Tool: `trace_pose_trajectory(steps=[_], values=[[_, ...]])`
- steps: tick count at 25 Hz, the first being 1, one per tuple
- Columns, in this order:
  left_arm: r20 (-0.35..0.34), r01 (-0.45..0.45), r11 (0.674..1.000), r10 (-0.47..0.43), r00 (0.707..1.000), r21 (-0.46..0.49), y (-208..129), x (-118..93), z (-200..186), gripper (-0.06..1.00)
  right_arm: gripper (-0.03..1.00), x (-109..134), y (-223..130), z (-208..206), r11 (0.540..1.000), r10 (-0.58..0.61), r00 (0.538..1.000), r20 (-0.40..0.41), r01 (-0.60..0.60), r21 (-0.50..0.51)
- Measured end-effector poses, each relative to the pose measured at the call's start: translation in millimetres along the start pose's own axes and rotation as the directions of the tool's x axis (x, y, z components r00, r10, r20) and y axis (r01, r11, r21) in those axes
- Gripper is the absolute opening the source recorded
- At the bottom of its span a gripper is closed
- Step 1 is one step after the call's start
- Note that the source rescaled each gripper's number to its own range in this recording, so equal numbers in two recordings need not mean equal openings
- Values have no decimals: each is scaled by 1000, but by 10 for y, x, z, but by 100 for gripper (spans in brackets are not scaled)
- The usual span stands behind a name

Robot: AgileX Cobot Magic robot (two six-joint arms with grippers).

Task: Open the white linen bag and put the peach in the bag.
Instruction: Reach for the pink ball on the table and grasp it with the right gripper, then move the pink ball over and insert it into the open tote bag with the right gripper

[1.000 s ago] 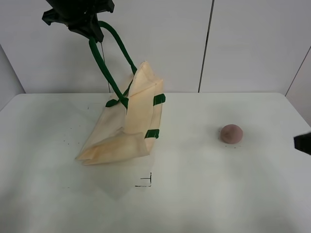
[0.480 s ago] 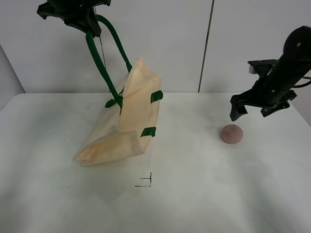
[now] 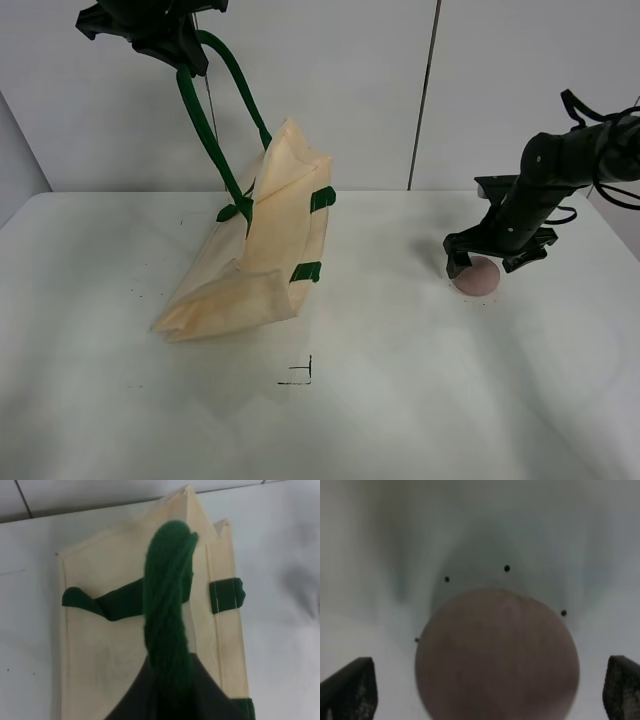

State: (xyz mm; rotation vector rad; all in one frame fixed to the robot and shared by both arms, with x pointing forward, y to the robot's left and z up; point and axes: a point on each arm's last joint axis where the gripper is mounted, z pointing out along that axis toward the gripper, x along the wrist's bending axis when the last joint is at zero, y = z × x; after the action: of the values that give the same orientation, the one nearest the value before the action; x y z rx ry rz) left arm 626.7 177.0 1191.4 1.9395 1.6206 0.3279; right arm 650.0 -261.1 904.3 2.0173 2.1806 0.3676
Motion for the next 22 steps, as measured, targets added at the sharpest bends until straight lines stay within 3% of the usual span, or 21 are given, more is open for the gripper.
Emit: trace_pose_trajectory(steps=[3, 5, 6, 9, 10, 16, 22], values=[[4, 1, 1000, -1, 1000, 0, 0, -3, 0, 0, 99, -10, -24, 145, 1000, 2, 1000, 2, -2, 17], [4, 1, 1000, -1, 1000, 0, 0, -3, 0, 0, 85, -12, -37, 188, 1000, 3, 1000, 2, -3, 28], [4, 1, 1000, -1, 1000, 0, 0, -3, 0, 0, 69, -12, -37, 188, 1000, 3, 1000, 2, -3, 28], [5, 0, 1000, 0, 1000, -8, -1, -8, -43, 0, 6, -6, 3, 93, 1000, 1, 1000, 1, -1, 4], [5, -1, 1000, 1, 1000, -14, -1, -11, -73, 0, 1, -2, 12, 47, 1000, 1, 1000, -1, -1, -4], [-1, -7, 999, 7, 1000, -38, -4, -16, -190, 0, 0, 110, 252, -622, 995, -47, 996, -77, 40, -97], [-1, -7, 999, 7, 1000, -41, -4, -17, -205, 0, 0, 470, 583, -1370, 976, -132, 948, -288, 74, -204]])
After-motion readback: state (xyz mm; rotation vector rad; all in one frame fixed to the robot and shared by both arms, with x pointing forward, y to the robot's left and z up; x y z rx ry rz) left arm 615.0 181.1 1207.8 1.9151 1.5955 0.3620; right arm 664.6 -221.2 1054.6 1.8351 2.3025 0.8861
